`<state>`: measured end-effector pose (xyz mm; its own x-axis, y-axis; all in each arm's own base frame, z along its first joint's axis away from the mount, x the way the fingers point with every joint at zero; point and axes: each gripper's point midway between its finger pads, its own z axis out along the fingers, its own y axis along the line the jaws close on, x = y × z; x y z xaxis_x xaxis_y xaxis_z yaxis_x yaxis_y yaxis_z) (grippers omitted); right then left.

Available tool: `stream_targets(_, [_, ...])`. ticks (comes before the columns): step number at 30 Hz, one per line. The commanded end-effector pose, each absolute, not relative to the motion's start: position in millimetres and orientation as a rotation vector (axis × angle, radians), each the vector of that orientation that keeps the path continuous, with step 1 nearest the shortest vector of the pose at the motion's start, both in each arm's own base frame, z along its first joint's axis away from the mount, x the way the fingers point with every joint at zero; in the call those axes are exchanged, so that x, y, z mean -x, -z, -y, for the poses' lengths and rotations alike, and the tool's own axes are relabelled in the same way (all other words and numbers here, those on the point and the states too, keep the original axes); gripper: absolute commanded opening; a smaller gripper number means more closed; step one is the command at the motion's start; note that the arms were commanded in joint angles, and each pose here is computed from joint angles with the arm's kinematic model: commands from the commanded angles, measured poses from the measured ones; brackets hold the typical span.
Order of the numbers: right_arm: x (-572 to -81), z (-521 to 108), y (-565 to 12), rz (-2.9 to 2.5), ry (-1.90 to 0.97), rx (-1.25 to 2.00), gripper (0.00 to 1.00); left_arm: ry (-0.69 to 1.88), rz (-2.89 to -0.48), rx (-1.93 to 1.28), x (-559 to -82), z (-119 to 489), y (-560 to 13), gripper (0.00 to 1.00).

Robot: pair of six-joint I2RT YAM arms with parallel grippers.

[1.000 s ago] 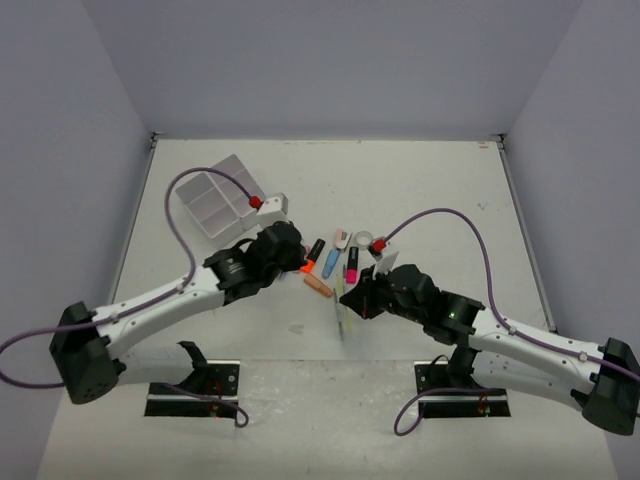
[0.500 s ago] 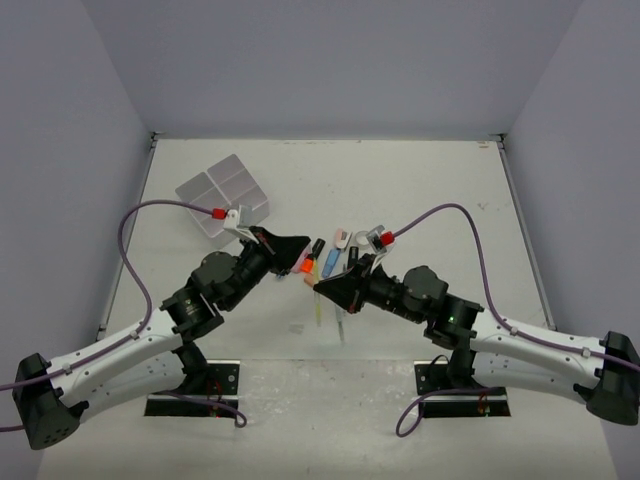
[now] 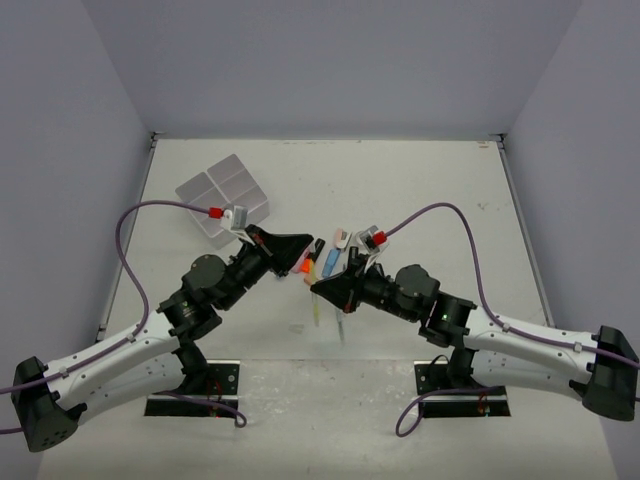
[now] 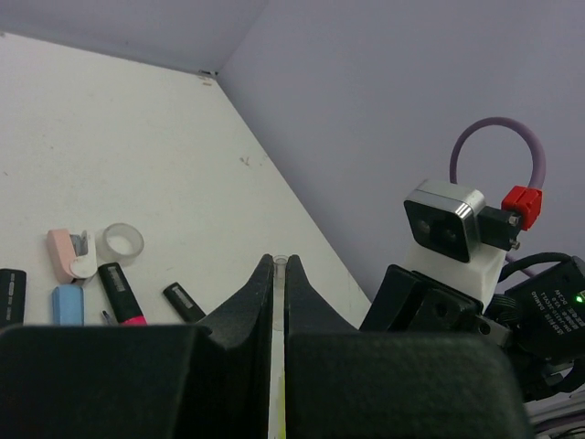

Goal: Sort the stationery into containers
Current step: Close the pen cap on the pen.

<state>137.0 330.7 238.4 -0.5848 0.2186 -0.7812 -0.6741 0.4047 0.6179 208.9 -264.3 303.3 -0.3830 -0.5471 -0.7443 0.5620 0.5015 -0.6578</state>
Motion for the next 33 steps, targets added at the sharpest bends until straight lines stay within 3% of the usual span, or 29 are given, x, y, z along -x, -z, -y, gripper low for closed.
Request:
stream_targets(1, [-145.2,-332.6,-263.0,-1.737,-1.298,0.36,0.0,1.215,-1.478,-0.056,-202.5,264.2,-331.4,0.0])
stream_targets(33, [-148.4,-321.7,-280.2,-1.708,-1.276,0.324,0.0,1.221,-1.488,-0.093,-200.2,269.5,-317.6,0.0])
